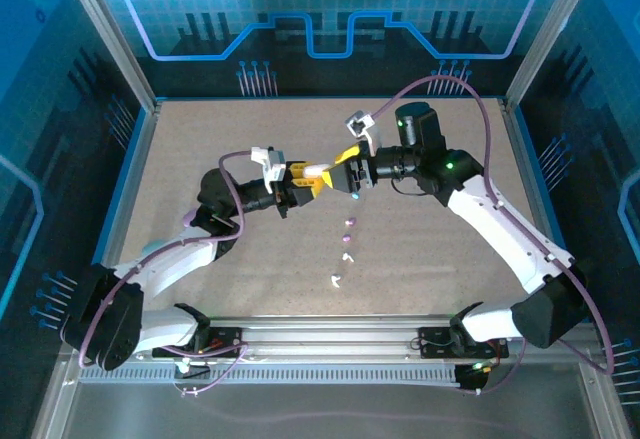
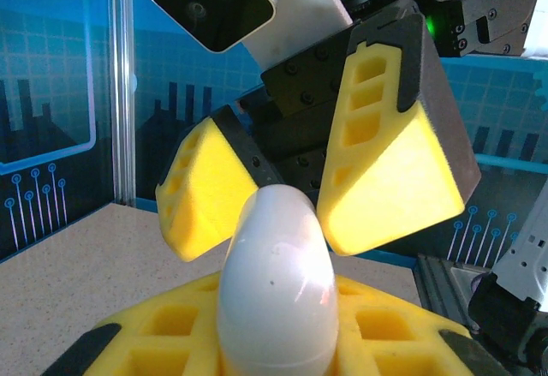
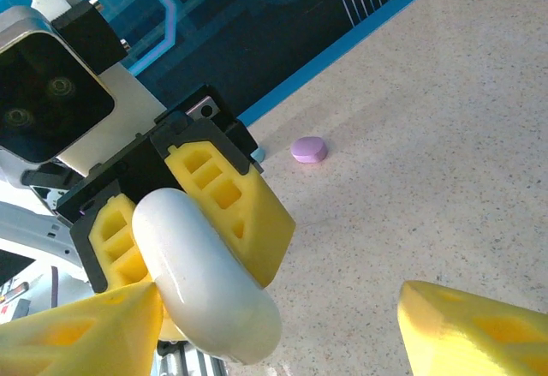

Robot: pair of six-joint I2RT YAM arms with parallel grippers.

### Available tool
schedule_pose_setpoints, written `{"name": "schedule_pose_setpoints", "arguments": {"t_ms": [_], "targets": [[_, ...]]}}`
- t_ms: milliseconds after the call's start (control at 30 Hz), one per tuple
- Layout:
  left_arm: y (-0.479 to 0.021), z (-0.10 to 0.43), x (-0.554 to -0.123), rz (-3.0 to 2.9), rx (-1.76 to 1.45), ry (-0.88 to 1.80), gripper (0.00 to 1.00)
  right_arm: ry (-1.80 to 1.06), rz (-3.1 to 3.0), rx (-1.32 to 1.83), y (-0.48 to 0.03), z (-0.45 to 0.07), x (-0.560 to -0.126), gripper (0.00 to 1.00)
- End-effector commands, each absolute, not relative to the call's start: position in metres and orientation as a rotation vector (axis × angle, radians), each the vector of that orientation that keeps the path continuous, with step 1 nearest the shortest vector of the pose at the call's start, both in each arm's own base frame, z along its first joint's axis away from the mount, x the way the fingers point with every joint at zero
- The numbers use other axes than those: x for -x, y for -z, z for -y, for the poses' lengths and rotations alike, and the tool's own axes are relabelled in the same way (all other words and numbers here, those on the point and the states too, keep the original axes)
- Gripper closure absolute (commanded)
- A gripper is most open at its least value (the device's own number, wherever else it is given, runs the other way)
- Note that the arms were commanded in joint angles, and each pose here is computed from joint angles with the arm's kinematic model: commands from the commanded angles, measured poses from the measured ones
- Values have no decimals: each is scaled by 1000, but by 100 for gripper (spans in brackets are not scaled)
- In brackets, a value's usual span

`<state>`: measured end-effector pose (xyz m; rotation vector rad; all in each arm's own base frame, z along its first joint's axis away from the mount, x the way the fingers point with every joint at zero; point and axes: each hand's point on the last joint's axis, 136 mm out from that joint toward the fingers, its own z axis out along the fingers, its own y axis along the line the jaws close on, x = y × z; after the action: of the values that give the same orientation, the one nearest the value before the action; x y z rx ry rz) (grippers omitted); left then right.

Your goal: Insert the wireless bluetooth earbuds into the charging case

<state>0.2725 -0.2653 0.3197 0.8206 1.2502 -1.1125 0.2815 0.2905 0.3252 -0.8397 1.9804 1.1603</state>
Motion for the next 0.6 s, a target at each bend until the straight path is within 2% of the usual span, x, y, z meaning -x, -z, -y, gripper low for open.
{"name": "schedule_pose_setpoints", "arguments": {"t_ms": [0, 567], "targets": [[-333, 269, -260, -1160, -868, 1135, 80, -1092, -1955, 797, -337, -292, -297, 26], [-323, 266, -263, -1188, -855, 1081, 80, -1071, -1893, 738, -369, -285, -304, 22]]}}
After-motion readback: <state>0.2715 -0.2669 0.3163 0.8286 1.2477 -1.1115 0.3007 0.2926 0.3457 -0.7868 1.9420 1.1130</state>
